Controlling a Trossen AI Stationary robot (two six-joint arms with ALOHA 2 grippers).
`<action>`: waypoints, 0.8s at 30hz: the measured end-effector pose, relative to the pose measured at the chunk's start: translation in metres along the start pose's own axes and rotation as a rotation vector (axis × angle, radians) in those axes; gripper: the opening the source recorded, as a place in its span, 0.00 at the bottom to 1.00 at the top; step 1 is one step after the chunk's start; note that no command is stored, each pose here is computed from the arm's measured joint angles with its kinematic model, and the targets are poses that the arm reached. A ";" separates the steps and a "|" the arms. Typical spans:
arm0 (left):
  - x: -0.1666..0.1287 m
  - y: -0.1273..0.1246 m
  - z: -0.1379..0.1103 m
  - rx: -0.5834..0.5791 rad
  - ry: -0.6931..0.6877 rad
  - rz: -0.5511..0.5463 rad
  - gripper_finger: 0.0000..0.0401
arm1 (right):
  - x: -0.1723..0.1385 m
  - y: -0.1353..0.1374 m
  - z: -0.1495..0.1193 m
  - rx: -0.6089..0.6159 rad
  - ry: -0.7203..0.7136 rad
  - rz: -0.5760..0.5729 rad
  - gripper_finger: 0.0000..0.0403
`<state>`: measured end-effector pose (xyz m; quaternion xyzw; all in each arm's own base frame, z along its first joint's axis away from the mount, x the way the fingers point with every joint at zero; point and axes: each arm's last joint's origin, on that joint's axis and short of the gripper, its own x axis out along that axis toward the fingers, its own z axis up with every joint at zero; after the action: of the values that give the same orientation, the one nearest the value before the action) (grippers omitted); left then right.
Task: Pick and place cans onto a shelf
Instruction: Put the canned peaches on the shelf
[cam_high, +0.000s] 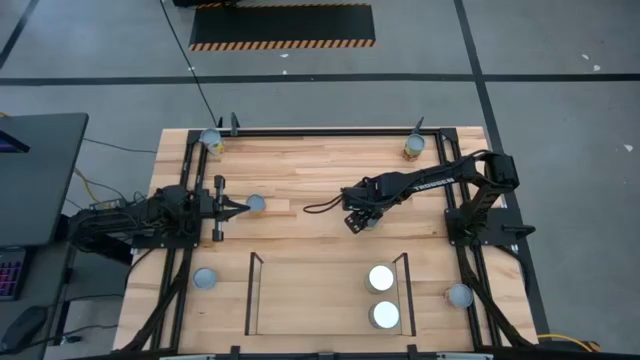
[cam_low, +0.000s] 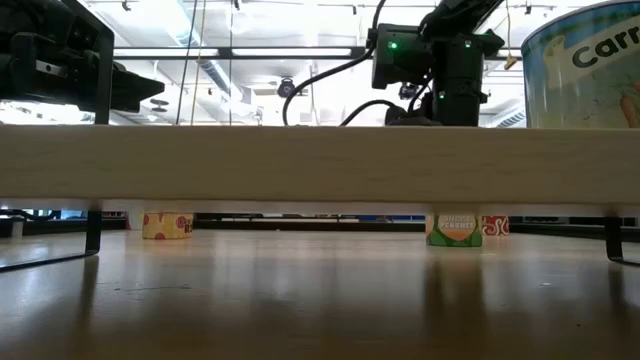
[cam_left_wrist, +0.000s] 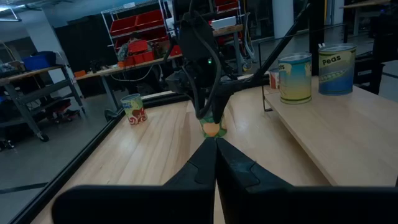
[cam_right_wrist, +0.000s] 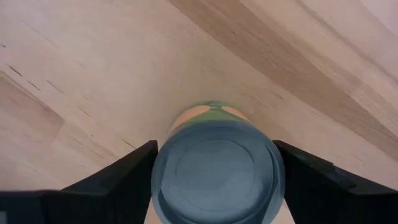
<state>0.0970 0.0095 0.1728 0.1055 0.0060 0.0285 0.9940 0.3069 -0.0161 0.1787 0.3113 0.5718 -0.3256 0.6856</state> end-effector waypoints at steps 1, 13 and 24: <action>0.000 0.000 0.000 0.000 0.000 0.000 0.03 | -0.001 0.002 0.000 -0.003 -0.001 0.003 0.74; 0.000 0.000 0.000 0.000 0.000 0.000 0.03 | -0.087 0.075 -0.024 -0.087 -0.123 0.227 0.74; 0.000 0.000 0.000 0.000 0.000 0.000 0.03 | -0.101 0.137 -0.076 -0.101 -0.063 0.292 0.74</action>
<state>0.0970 0.0095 0.1728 0.1056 0.0062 0.0286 0.9940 0.3589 0.1355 0.2745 0.3461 0.5143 -0.2029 0.7580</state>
